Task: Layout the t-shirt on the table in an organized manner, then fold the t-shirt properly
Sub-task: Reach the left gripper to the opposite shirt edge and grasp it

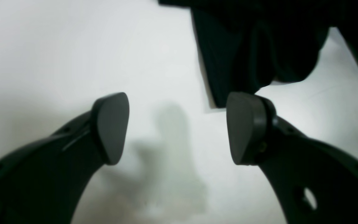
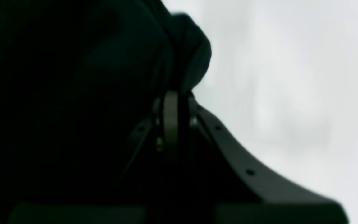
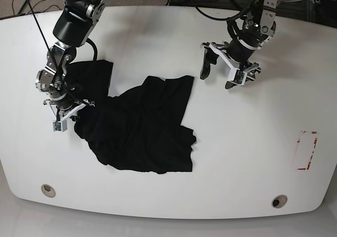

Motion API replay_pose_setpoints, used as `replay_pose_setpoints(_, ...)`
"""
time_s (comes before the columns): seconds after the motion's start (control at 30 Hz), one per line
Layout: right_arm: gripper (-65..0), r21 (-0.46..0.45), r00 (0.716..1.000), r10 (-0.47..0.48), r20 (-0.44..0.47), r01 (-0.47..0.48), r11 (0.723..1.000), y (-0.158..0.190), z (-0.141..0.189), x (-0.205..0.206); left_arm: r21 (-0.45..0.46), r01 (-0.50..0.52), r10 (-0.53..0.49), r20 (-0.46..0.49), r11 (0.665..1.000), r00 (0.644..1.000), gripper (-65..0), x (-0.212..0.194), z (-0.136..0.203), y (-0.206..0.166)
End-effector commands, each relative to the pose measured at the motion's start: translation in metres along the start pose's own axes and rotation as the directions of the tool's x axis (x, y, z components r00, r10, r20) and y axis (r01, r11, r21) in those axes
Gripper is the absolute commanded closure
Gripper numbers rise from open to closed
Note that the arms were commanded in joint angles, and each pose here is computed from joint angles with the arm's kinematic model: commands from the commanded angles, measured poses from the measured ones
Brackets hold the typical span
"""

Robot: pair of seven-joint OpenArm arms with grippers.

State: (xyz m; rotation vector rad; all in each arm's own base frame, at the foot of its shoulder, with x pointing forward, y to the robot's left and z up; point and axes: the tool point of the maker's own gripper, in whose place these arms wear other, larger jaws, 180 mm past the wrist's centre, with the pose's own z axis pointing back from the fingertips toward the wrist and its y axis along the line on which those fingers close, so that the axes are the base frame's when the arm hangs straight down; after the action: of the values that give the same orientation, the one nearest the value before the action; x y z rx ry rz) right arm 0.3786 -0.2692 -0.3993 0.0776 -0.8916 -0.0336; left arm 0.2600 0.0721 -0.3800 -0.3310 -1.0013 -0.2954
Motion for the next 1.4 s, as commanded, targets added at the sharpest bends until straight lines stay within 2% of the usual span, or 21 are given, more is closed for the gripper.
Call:
replay_pose_setpoints(0.0, 0.0, -0.010, 0.996, 0.025, 0.084, -0.025, 1.000, -0.002, 0.009, 0.031, -0.042, -0.012, 0.013, 0.030, 0.999, 0.999, -50.8, 0.006, -0.006, -0.009)
replay_pose_setpoints(0.17, 0.0, -0.024, 0.994, 0.049, 0.096, -0.046, 0.999, -0.001, 0.018, 0.031, -0.088, -0.038, 0.039, 0.004, 0.995, 0.999, -55.7, -0.005, -0.019, -0.020)
replay_pose_setpoints(0.53, -0.2, -0.030, 0.996, 0.055, 0.075, -0.053, 0.998, -0.002, 0.023, 0.016, -0.146, -0.075, 0.070, -0.036, 0.986, 0.997, -55.4, -0.017, -0.041, -0.042)
replay_pose_setpoints(1.03, -0.2, -0.046, 0.994, 0.081, 0.078, -0.078, 0.996, -0.004, 0.034, 0.012, -0.250, -0.030, 0.006, -0.096, 0.968, 0.995, -55.3, -0.027, -0.069, -0.075)
replay_pose_setpoints(1.1, -0.2, -0.041, 0.994, 0.077, 0.083, -0.074, 0.996, 0.000, 0.034, 0.012, -0.253, -0.027, 0.001, -0.104, 0.967, 0.995, -53.9, -0.029, -0.072, -0.075)
replay_pose_setpoints(1.2, -0.2, -0.039, 0.994, 0.075, 0.082, -0.072, 0.997, 0.003, 0.035, 0.009, -0.248, -0.033, 0.003, -0.119, 0.968, 0.993, -48.2, -0.034, -0.074, -0.073)
replay_pose_setpoints(1.37, -0.3, -0.046, 0.992, 0.087, 0.095, -0.083, 0.996, 0.004, 0.041, 0.012, -0.242, -0.032, 0.000, -0.134, 0.970, 0.991, -34.3, -0.037, -0.080, -0.067)
